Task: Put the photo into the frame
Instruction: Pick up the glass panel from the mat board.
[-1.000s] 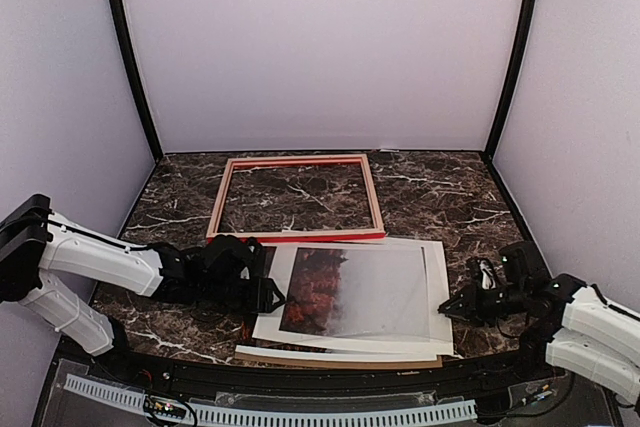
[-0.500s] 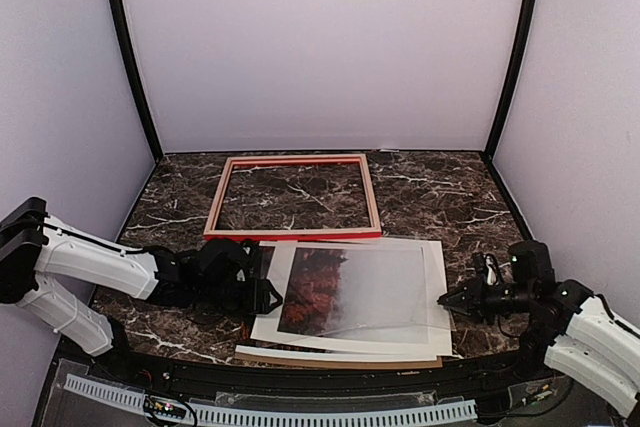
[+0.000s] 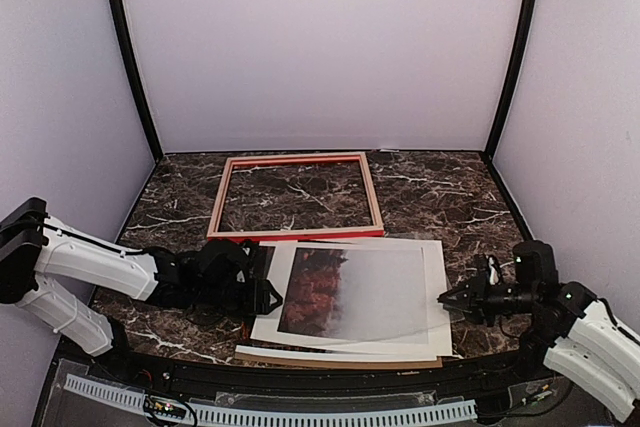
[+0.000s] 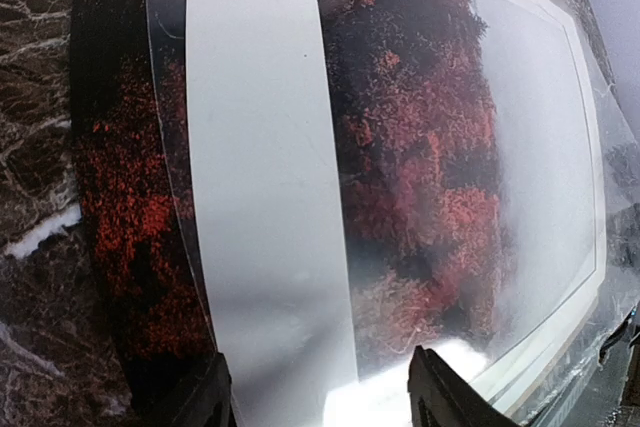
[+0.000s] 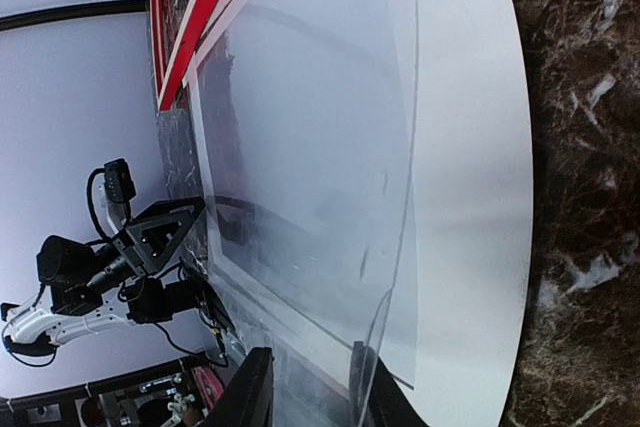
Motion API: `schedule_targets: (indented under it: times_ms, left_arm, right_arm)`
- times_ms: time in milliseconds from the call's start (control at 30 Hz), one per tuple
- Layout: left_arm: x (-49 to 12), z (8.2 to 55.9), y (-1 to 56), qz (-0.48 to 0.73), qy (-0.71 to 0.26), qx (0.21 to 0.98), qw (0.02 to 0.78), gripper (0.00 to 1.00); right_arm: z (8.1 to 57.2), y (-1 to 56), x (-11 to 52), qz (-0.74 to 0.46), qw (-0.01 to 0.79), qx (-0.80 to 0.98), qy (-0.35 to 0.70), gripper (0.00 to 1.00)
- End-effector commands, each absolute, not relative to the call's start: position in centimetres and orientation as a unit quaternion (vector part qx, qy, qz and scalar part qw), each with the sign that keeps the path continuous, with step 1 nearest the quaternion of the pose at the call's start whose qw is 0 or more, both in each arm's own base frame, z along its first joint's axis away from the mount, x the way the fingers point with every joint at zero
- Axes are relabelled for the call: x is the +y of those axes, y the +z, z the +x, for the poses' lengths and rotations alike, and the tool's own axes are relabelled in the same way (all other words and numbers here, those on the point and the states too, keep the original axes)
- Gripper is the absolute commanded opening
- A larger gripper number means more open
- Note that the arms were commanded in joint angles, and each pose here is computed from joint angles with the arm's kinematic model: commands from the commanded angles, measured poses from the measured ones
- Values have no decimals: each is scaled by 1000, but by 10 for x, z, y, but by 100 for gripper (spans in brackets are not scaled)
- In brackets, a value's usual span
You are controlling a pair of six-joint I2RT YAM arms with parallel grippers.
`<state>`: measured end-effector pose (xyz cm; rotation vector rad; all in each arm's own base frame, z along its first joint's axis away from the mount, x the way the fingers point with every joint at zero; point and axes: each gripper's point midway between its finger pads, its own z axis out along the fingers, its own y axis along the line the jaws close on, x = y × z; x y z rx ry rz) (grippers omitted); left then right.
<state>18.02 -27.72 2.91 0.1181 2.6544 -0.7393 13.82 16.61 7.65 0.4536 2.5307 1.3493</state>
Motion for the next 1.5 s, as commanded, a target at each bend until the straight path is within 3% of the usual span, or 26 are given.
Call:
schedule_targets:
  times_ms: [0,767,900,967,1000,1233,1467]
  left_arm:
    - [-217,128,-33,41,-144,985,79,64]
    - [-226,132,-28,52,-154,983,88,63]
    - [-228,135,-22,53,-158,981,97,63]
    - [-231,138,-17,54,-164,979,104,64]
    - [-232,139,-15,56,-167,979,107,64]
    - [-240,162,32,76,-169,968,171,71]
    - [-237,192,83,83,-148,954,245,79]
  right_arm:
    - [140,98,170,166,120,851,483,31]
    - [153,88,181,98,111,879,452,23]
    - [156,96,179,77,119,890,434,13]
    - [156,101,176,75,122,895,422,0]
    - [157,105,174,75,129,898,415,0]
    - [151,136,155,64,150,917,363,0]
    - [150,190,160,12,183,905,383,0]
